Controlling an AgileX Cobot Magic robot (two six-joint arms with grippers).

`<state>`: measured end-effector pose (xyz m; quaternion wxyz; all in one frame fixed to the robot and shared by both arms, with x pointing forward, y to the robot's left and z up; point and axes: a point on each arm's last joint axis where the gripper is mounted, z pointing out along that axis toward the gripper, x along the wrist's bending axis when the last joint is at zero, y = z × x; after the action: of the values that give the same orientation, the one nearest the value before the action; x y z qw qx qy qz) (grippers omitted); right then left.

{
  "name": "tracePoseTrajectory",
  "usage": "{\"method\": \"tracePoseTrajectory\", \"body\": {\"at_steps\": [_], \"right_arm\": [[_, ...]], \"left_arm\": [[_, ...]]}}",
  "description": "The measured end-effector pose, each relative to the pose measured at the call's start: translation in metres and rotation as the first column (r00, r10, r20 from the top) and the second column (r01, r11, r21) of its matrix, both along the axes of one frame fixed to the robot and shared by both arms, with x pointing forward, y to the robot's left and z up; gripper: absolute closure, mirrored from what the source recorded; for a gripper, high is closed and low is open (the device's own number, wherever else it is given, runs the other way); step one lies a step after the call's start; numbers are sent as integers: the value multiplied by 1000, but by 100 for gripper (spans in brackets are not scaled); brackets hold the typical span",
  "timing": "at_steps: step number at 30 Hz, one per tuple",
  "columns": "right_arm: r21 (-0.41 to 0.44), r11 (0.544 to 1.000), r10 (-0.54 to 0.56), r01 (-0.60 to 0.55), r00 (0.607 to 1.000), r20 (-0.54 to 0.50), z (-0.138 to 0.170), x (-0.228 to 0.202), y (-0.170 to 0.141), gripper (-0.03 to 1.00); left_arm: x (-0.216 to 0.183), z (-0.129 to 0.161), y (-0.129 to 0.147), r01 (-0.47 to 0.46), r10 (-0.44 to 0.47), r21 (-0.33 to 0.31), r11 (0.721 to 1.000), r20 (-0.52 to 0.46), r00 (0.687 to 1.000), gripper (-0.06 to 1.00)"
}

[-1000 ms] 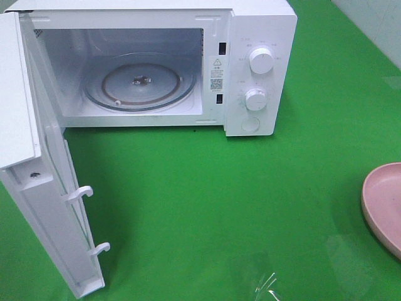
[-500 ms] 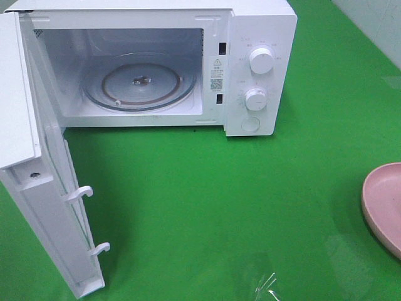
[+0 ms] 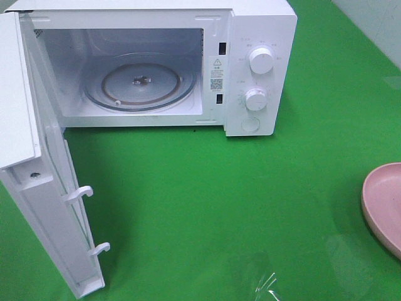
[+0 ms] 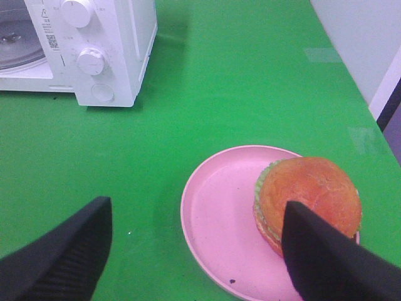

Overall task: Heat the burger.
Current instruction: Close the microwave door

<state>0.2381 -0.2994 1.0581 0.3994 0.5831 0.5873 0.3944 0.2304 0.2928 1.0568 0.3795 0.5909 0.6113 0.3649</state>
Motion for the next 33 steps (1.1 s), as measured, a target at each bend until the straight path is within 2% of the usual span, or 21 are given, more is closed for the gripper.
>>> {"method": "tracePoseTrajectory", "body": {"at_steps": [20,24,25,26,28,29,30,31,32,33], "right_arm": [[0,1000,0,0,1000,0,0,0,0,22],[0,1000,0,0,1000,0,0,0,0,22],[0,1000,0,0,1000,0,0,0,0,22],[0,1000,0,0,1000,0,0,0,0,22],[0,1000,0,0,1000,0,0,0,0,22],[0,1000,0,0,1000,0,0,0,0,22],[0,1000,0,0,1000,0,0,0,0,22],[0,1000,0,0,1000,0,0,0,0,22],[0,1000,0,0,1000,0,0,0,0,22],[0,1000,0,0,1000,0,0,0,0,22]], "left_arm": [[0,0,0,-2,2,-4,1000,0,1000,-3],[2,6,1,-15,15,-10,1000,25,1000,0],[6,10,2,-25,25,-2,1000,40,999,5],[6,10,2,-25,25,-2,1000,40,999,5],[20,18,5,-36,36,3,999,69,997,17],[20,18,5,-36,36,3,999,69,997,17],[25,20,5,-39,39,4,999,82,996,28],[25,20,5,-39,39,4,999,82,996,28],[34,22,8,-50,48,16,999,106,993,41],[34,22,8,-50,48,16,999,106,993,41]]}}
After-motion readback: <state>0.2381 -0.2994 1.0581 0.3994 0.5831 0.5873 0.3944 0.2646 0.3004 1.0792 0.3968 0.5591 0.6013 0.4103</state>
